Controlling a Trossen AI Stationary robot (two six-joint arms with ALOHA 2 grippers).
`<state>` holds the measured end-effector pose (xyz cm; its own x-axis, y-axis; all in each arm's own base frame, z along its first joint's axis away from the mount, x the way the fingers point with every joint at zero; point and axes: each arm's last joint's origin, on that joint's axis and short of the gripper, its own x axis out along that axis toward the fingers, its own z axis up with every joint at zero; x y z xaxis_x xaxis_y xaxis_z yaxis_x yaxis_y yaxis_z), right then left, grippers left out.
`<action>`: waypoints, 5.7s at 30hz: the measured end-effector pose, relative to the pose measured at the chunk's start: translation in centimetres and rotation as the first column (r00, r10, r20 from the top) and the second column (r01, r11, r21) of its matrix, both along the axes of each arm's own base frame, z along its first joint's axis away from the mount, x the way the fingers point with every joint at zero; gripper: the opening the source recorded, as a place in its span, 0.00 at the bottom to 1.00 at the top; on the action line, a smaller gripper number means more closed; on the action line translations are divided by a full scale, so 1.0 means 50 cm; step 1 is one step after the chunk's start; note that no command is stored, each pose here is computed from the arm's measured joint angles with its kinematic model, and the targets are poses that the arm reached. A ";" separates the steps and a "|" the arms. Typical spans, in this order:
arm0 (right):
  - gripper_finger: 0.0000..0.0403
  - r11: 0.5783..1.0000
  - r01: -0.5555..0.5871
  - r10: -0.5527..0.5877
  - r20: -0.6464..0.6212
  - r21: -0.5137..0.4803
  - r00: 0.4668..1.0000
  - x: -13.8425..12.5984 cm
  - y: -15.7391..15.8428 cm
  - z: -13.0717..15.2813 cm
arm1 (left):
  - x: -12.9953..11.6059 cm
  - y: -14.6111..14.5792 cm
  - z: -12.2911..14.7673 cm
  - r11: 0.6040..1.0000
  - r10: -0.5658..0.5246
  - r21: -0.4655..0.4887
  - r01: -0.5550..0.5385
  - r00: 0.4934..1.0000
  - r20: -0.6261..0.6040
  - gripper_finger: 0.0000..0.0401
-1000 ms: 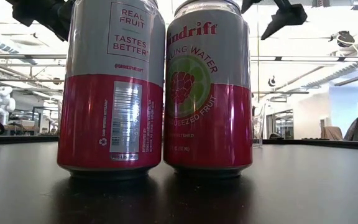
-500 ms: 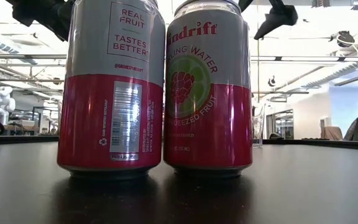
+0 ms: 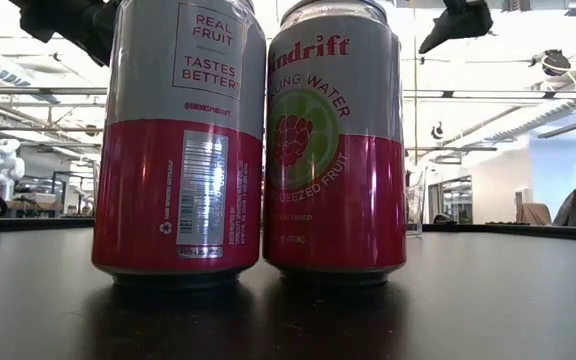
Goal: Sort soda cans
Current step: Put the middle right orange soda can into the right transparent bin
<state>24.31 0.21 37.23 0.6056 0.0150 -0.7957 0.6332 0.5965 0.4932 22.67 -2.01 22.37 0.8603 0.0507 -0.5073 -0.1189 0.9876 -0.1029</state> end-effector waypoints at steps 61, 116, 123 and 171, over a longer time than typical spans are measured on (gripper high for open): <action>0.98 0.937 -0.334 0.341 -0.467 0.100 0.816 0.105 0.470 -0.213 | 0.000 -0.002 0.000 0.999 -0.029 -0.019 0.029 1.000 -0.001 0.92; 0.73 0.983 0.170 -0.180 -0.196 -0.066 0.964 0.074 0.150 -0.054 | 0.000 -0.002 0.000 0.999 -0.030 -0.016 0.030 1.000 -0.001 0.92; 0.73 0.964 0.200 -0.225 -0.133 -0.177 0.965 0.054 -0.024 0.006 | 0.000 -0.002 0.000 0.999 -0.030 -0.016 0.030 1.000 -0.001 0.92; 0.76 0.994 0.078 -0.109 -0.491 -0.083 0.864 0.223 -0.578 -0.268 | 0.000 -0.002 0.000 0.999 -0.030 -0.016 0.030 1.000 -0.002 0.92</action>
<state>35.45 -28.70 23.83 0.1291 -0.0773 -0.9886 0.8390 0.5400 0.0674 22.67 -2.12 22.36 0.8601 0.0169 -0.5098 -0.0899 0.9888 -0.1189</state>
